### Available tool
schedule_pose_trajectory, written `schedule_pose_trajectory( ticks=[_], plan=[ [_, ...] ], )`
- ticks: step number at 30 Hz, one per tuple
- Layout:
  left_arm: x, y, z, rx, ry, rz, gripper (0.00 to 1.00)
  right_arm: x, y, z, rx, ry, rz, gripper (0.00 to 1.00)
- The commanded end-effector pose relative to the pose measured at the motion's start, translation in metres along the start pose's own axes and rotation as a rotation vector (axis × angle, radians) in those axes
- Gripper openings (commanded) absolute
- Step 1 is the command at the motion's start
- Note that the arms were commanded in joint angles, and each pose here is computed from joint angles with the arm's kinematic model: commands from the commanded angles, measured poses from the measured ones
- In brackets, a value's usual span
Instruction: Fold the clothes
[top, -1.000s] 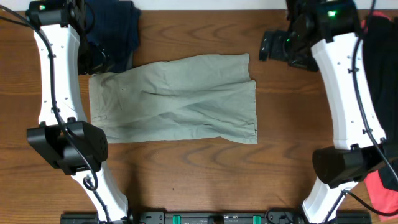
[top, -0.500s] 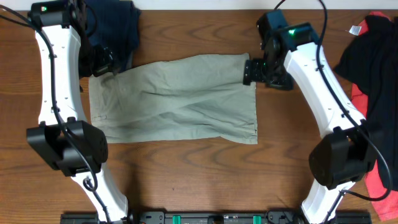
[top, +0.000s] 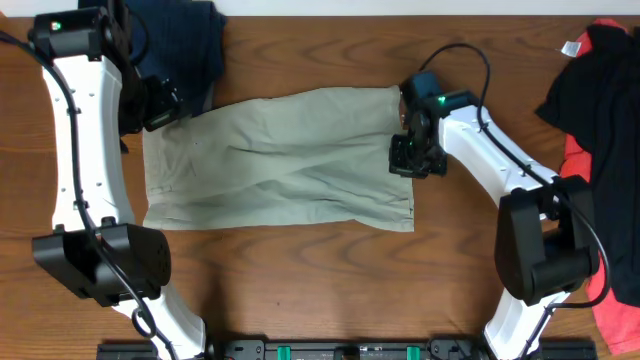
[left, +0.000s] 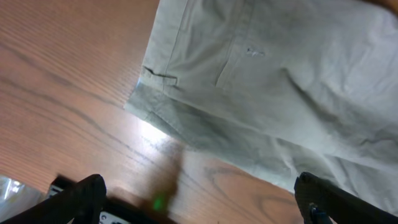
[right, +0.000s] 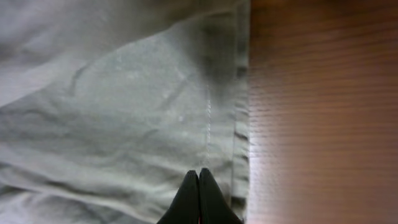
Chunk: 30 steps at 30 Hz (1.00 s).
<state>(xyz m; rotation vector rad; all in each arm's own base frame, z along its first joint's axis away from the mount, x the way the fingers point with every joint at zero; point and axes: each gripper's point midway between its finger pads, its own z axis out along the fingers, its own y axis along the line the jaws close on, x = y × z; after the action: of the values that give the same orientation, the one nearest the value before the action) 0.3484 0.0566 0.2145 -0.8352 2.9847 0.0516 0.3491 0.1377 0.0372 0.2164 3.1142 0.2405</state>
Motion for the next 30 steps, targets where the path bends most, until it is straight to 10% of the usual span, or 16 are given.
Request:
schedule_pose_trajectory(
  ticks=[1, 30],
  plan=[
    [0.022, 0.011, 0.006, -0.043, 0.1, 0.013, 0.98, 0.008, 0.008, 0.01, -0.045, 0.018, -0.008, 0.01],
    [0.019, 0.009, 0.024, -0.047, 0.108, 0.013, 0.98, 0.008, -0.043, 0.045, 0.152, -0.086, 0.133, 0.01]
  ],
)
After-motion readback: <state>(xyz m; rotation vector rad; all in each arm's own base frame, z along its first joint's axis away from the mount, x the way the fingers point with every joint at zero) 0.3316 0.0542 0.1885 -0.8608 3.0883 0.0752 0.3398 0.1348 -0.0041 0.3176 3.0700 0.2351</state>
